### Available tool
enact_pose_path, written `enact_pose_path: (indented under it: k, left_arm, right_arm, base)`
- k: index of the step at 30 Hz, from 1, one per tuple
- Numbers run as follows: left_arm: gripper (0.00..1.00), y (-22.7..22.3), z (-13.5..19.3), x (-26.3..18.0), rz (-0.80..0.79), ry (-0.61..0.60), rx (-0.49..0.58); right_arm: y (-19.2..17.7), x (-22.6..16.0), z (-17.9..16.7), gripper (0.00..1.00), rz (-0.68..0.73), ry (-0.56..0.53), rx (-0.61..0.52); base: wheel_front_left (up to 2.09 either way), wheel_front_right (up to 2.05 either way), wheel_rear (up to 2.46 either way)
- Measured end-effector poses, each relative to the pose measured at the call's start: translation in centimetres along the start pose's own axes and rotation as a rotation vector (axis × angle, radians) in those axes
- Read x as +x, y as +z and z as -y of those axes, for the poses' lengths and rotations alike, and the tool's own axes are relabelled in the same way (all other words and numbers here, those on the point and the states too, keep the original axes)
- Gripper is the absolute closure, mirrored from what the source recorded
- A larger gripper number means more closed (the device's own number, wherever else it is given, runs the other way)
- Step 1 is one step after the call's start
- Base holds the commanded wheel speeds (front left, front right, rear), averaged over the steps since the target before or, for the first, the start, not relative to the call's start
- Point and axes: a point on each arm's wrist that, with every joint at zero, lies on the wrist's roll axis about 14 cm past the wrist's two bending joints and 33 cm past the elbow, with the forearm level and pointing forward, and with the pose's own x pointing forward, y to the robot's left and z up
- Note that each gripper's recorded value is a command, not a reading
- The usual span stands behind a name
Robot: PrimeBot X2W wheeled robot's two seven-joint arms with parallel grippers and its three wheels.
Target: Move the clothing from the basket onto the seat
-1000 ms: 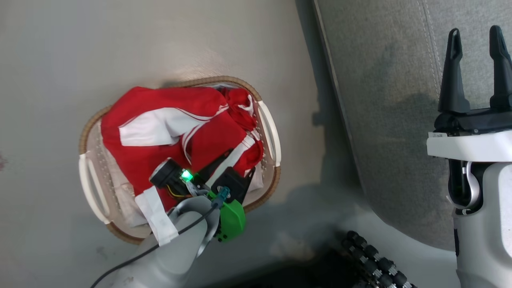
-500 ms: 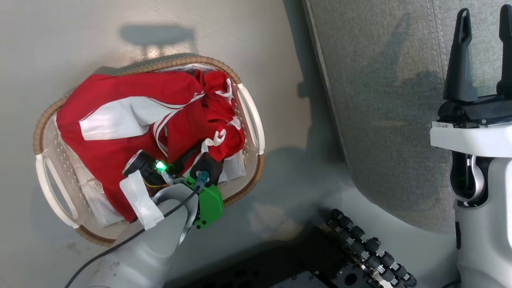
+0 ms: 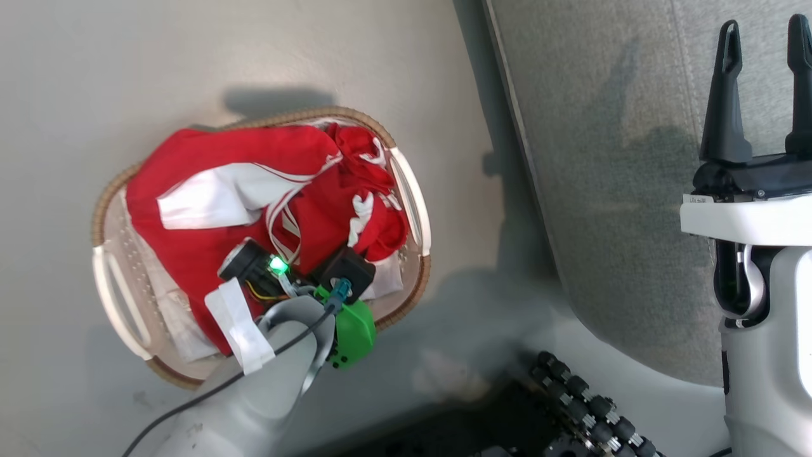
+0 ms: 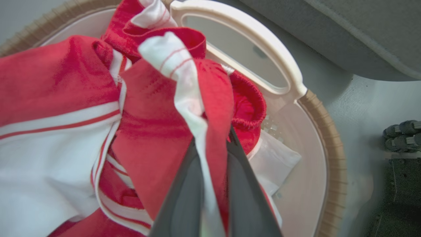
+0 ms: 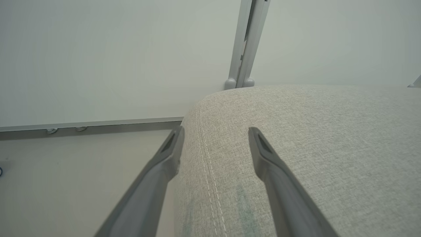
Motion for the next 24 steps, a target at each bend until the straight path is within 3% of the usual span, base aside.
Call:
enact_pose_path:
  k: [7,15,24]
  left_arm:
    - [1.0,3.9,0.7,-2.4,0.09,0.023,0.042]
    - [1.0,11.5,0.5,-6.8,0.275,0.105,0.139]
    - [1.0,19.8,-0.8,-14.6,0.461,0.257,0.353]
  right_arm:
    - [1.4,-1.6,0.2,0.0,-0.002,-0.004,-0.019]
    - [4.0,-4.5,-0.3,0.0,0.018,0.014,-0.026]
    - [7.5,-8.6,-1.4,0.0,0.074,0.054,-0.01]
  base:
    - [0.0,0.0,0.0]
    - [0.0,0.0,0.0]
    - [0.0,0.0,0.0]
